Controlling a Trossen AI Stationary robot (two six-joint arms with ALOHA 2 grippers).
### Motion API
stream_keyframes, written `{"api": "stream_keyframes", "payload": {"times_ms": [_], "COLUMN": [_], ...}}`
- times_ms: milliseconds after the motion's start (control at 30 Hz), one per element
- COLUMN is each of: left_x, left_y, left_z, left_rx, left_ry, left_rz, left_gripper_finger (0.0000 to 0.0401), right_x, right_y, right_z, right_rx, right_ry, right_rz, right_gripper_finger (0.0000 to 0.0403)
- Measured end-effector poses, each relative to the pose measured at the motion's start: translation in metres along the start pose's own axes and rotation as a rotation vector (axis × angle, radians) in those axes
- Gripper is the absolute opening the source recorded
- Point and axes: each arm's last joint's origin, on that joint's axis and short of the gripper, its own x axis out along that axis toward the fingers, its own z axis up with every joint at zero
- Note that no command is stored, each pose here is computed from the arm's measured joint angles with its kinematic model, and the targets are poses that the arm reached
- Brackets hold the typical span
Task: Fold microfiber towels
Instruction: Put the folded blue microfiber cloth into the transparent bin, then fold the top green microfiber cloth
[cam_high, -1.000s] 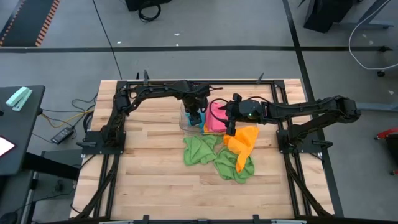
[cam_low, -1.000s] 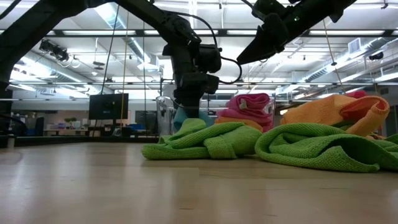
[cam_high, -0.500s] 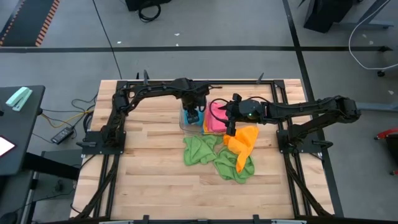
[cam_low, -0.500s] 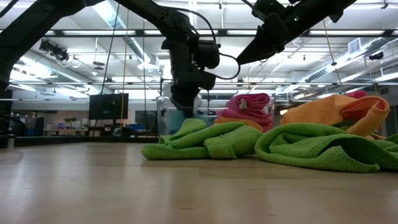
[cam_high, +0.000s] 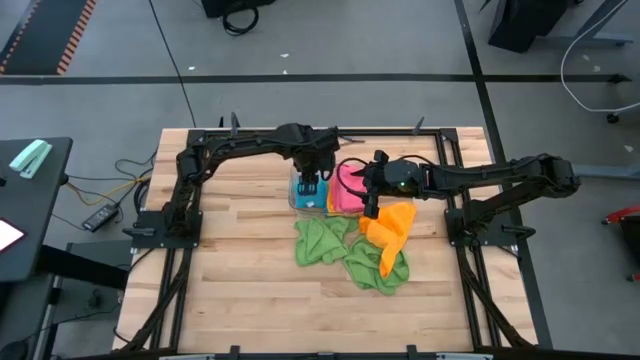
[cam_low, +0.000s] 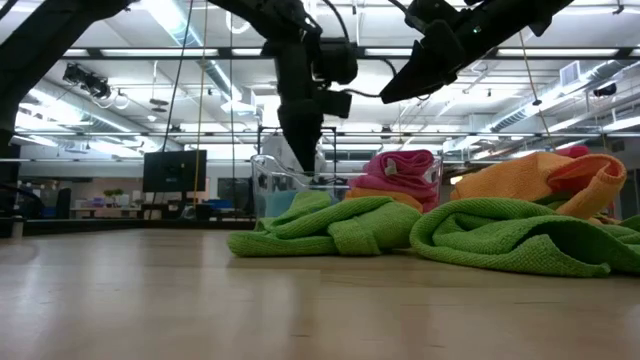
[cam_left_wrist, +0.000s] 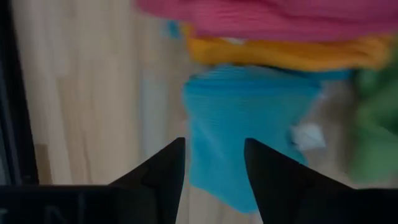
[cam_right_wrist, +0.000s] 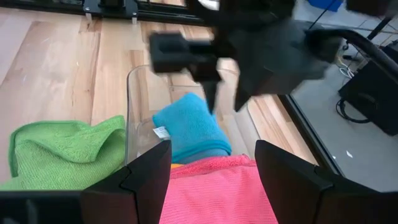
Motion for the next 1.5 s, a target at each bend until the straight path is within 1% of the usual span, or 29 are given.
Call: {"api": "stream_keyframes", "payload": {"times_ms": [67,100,200,233,333,400,467,600,700,800,1167,1333,1500], "left_x": [0.000,0.001,0.009,0.014,0.025,0.032,0.041,0.055,0.058,0.063,0.025,0.017,0.010], "left_y": [-0.009,-0.014,-0.023,-0.024,-0.019,-0.018,-0.020,-0.029,-0.030,-0.035,-0.030,-0.028,-0.041], "left_z": [-0.001,-0.002,-0.001,-0.002,-0.002,-0.007,-0.013,-0.017,-0.013,-0.015,0.001,0.003,0.005], "left_rx": [0.056,0.065,0.084,0.072,-0.023,-0.062,-0.062,-0.047,-0.044,-0.023,0.028,0.030,0.065], "left_ry": [0.022,0.037,0.038,0.042,0.009,0.019,0.046,0.053,0.000,0.033,0.026,0.026,-0.009], "left_rz": [-0.059,-0.088,-0.106,-0.104,-0.040,-0.036,-0.040,-0.041,0.009,0.017,0.010,0.012,0.022], "left_gripper_finger": [0.0172,0.0174,0.0177,0.0177,0.0174,0.0170,0.0166,0.0159,0.0153,0.0147,0.0130,0.0132,0.0114], "right_x": [0.000,0.000,0.000,0.000,0.000,0.000,0.000,0.000,0.000,0.000,0.000,0.000,-0.007], "right_y": [0.000,0.000,0.000,0.000,0.000,0.000,0.000,0.000,0.000,0.000,0.000,0.000,-0.001], "right_z": [0.000,0.000,0.000,0.000,0.000,0.000,0.000,0.000,0.000,0.000,0.000,-0.001,-0.008], "right_rx": [0.000,0.000,-0.001,-0.004,-0.002,0.001,0.002,0.002,0.002,0.004,0.005,0.002,-0.013], "right_ry": [0.002,0.002,0.002,0.002,0.002,0.002,0.002,-0.002,-0.003,-0.004,-0.002,0.007,0.088], "right_rz": [0.000,0.000,0.000,0.000,0.000,0.000,0.000,0.000,0.000,-0.001,-0.001,0.000,0.009], "right_gripper_finger": [0.0241,0.0241,0.0241,0.0241,0.0241,0.0241,0.0241,0.0241,0.0241,0.0241,0.0241,0.0241,0.0241]}}
